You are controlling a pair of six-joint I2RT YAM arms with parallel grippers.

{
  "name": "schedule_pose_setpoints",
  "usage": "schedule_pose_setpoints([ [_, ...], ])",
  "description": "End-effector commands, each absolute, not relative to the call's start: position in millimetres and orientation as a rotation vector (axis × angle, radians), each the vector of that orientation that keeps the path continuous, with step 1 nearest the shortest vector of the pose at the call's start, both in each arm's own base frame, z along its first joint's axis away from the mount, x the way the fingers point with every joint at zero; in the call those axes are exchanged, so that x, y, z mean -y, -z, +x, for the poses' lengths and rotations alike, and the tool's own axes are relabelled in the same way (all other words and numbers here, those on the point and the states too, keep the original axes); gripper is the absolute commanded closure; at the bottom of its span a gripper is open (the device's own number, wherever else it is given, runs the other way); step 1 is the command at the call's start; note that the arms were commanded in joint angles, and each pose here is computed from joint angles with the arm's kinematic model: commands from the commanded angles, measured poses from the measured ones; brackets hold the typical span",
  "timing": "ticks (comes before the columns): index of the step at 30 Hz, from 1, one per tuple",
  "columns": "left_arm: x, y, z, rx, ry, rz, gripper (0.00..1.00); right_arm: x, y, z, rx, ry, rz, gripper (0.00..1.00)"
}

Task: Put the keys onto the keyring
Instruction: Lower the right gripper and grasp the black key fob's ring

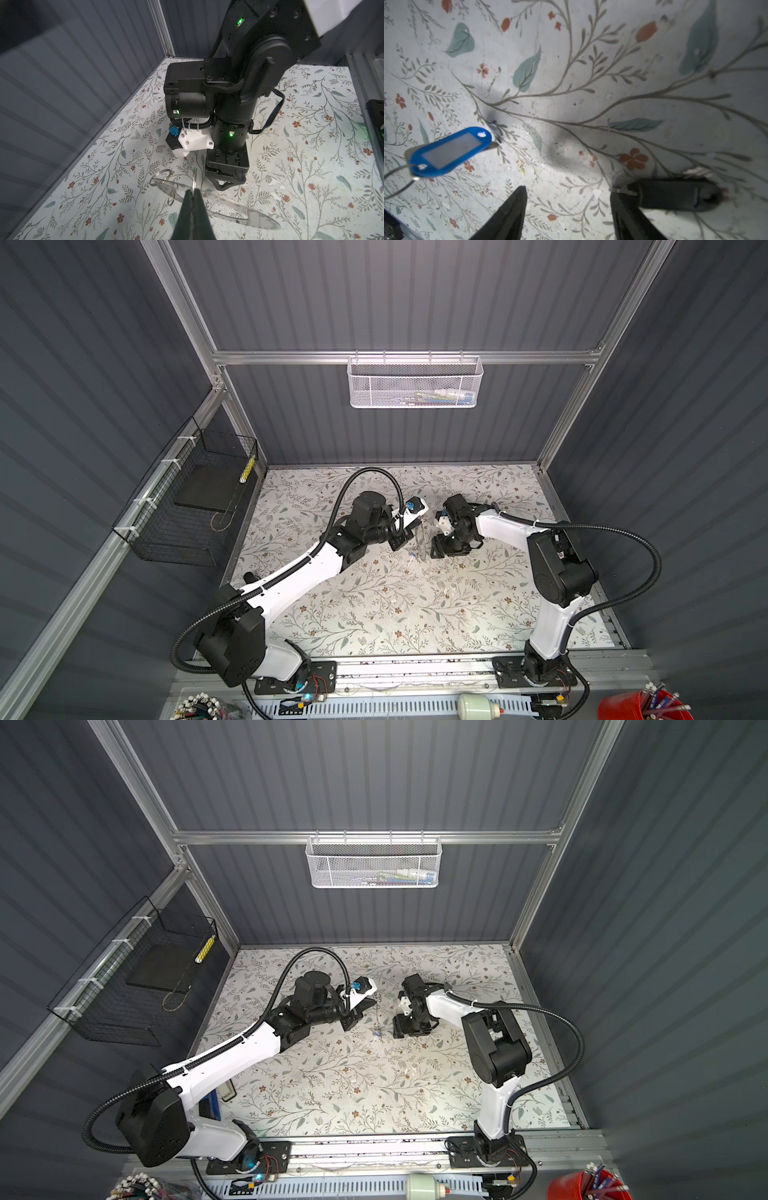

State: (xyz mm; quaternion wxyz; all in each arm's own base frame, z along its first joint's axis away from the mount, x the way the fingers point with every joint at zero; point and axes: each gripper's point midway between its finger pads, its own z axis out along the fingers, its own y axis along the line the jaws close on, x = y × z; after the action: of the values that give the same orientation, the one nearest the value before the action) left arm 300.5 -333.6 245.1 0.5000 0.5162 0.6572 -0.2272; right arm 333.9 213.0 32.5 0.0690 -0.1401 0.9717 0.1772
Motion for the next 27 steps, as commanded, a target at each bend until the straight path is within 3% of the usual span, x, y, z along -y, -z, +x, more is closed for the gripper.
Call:
schedule_pose_setpoints([
  [1,332.7,-263.4,300.3,-1.538,0.537,1.227,1.00,-234.8,-64.1,352.0,-2.807,-0.661,-0.486,0.34],
  [10,330.1,-266.8,297.5,-1.530,0.535,1.227,1.00,-226.5,-86.7,362.2,-2.734,-0.615,-0.617,0.35],
  [15,323.3,-268.1,294.3,-1.534,0.513,1.219,1.00,-198.7,-76.7,360.7,-2.772,-0.480,-0.643,0.48],
  [19,320.6,-269.8,291.3,-1.521,0.499,1.229,1.00,-192.2,-75.7,349.1,-2.721,-0.448,-0.864,0.60],
  [27,314.7,-267.3,292.9,-1.531,0.489,1.249,1.00,-187.9,-91.0,338.1,-2.386,-0.417,-1.308,0.61],
])
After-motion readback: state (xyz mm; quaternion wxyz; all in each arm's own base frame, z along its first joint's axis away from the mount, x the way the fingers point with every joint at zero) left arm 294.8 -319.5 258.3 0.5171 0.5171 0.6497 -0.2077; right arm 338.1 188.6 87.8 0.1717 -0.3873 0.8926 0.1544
